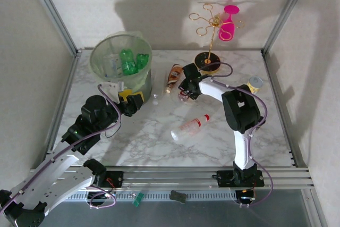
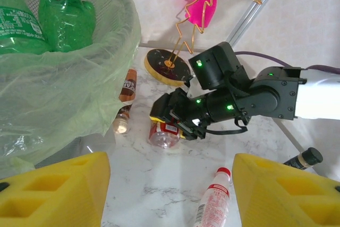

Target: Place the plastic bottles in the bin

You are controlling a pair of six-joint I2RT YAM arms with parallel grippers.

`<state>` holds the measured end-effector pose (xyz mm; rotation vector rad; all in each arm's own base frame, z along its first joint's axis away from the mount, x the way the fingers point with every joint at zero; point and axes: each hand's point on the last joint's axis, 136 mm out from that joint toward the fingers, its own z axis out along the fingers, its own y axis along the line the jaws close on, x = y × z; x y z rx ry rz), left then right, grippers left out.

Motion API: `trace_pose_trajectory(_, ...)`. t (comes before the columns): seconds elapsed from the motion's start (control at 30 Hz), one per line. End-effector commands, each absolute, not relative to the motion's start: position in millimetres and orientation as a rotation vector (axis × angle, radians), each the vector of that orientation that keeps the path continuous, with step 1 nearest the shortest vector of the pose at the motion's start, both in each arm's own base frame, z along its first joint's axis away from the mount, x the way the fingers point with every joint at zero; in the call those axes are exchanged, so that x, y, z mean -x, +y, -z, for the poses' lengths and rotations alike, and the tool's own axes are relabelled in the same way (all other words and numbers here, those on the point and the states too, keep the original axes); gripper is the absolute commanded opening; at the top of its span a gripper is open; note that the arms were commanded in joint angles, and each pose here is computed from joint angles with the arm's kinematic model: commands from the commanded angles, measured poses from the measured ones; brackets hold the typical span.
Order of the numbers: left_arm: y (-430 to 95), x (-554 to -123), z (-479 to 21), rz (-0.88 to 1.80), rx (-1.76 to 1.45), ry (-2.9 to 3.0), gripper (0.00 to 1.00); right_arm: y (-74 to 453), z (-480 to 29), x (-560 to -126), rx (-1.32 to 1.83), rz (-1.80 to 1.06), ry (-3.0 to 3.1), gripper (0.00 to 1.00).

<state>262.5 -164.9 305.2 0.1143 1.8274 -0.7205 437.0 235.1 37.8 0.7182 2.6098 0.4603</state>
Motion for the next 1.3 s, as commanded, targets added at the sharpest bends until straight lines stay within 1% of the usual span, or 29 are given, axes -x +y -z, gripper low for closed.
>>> trace_pose_trajectory(0.0, -165, -263, -311, 0.705, -0.129, 1.795, 0.62, 214, -52, -422, -0.683, -0.381, 2.601, 0.36)
trace_pose_trajectory(0.1, -164, -264, -310, 0.696, -0.123, 1.799, 0.62, 211, -70, -413, -0.612, -0.423, 2.574, 0.26)
trace_pose_trajectory(0.17, -163, -264, -310, 0.694, -0.119, 1.800, 0.61, 213, -84, -406, -0.547, -0.461, 2.549, 0.23)
trace_pose_trajectory(0.2, -163, -265, -312, 0.692, -0.114, 1.798, 0.61, 213, -92, -402, -0.514, -0.467, 2.532, 0.19)
trace_pose_trajectory(0.33, -164, -262, -323, 0.728, -0.101, 1.784, 0.60, 216, -128, -387, -0.369, -0.446, 2.459, 0.17)
trace_pose_trajectory(0.5, -170, -258, -342, 0.796, -0.080, 1.786, 0.60, 240, -206, -357, -0.073, -0.459, 2.249, 0.17)
trace_pose_trajectory(0.6, -173, -257, -356, 0.852, -0.039, 1.780, 0.64, 262, -253, -328, 0.105, -0.536, 2.108, 0.17)
trace_pose_trajectory(0.7, -178, -254, -375, 0.913, -0.021, 1.754, 0.68, 275, -289, -302, 0.232, -0.643, 1.995, 0.17)
trace_pose_trajectory(0.8, -189, -252, -393, 0.976, -0.032, 1.748, 0.74, 286, -309, -280, 0.341, -0.706, 1.924, 0.18)
trace_pose_trajectory(1.0, -214, -245, -415, 1.042, -0.103, 1.754, 0.83, 304, -320, -245, 0.495, -0.759, 1.859, 0.18)
trace_pose_trajectory(1.13, -237, -244, -412, 1.075, -0.166, 1.783, 0.86, 314, -327, -228, 0.547, -0.804, 1.820, 0.18)
trace_pose_trajectory(1.27, -254, -246, -399, 1.078, -0.196, 1.826, 0.85, 321, -334, -217, 0.586, -0.854, 1.797, 0.18)
